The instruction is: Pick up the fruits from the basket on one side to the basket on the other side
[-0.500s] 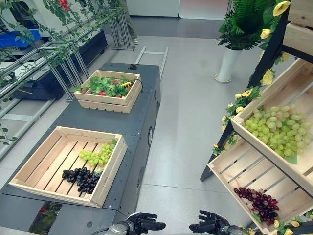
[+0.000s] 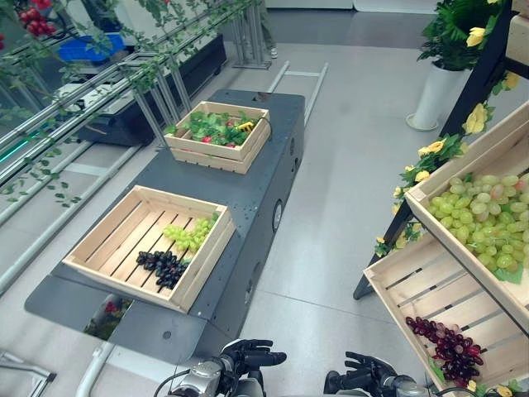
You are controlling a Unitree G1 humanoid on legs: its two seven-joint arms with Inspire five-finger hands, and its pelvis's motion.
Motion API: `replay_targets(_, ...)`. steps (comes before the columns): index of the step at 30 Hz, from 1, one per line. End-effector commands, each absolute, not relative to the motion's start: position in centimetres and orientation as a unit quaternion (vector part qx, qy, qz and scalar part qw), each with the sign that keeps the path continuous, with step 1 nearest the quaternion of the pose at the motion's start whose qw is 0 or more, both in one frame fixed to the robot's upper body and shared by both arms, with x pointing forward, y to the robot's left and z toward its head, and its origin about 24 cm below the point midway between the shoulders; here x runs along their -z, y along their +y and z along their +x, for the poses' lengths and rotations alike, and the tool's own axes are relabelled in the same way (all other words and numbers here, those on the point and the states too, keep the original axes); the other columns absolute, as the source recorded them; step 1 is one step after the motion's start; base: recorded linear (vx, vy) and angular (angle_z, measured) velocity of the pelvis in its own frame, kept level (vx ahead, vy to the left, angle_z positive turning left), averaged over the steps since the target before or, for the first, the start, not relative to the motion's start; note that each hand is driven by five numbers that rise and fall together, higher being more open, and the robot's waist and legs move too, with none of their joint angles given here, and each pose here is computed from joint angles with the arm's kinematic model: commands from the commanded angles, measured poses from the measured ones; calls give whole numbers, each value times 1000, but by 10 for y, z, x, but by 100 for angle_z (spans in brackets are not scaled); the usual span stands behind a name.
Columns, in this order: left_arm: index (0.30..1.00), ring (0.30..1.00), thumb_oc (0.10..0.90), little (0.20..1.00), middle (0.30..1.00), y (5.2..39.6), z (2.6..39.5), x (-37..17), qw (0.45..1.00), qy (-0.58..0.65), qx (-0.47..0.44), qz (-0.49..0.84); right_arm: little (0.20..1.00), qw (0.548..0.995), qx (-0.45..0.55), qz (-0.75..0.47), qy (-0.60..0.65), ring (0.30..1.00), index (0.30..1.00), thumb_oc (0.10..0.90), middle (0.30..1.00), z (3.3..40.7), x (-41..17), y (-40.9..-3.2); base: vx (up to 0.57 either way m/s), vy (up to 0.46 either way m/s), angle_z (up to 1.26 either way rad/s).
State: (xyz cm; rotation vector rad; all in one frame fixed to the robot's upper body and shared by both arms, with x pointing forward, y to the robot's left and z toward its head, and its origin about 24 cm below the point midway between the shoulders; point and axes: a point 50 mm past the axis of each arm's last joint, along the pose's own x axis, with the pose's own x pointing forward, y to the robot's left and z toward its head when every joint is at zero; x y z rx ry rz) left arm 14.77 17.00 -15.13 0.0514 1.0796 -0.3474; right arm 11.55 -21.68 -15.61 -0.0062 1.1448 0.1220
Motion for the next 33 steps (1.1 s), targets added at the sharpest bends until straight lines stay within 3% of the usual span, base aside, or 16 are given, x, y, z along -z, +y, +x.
replay_targets(1, 900, 900, 800, 900, 900, 160, 160, 147, 849, 495, 184, 23, 900, 854, -68, 13, 516, 900, 900, 800, 900, 124, 155, -205, 145, 204, 76)
replay_targets(9, 900, 900, 800, 900, 900, 175, 146, 152, 838, 512, 171, 86, 900, 860, -66, 11, 505, 900, 900, 800, 900, 121, 155, -206, 197, 297, 27)
replay_targets(18, 900, 900, 800, 900, 900, 196, 135, 154, 825, 536, 150, 101, 900, 895, -81, 11, 438, 900, 900, 800, 900, 151, 141, -204, 90, 228, 18)
replay_targets(33, 900, 900, 800, 900, 900, 201, 153, 143, 858, 477, 164, 92, 900, 907, -37, 63, 415, 900, 900, 800, 900, 158, 137, -207, 195, -183, 81)
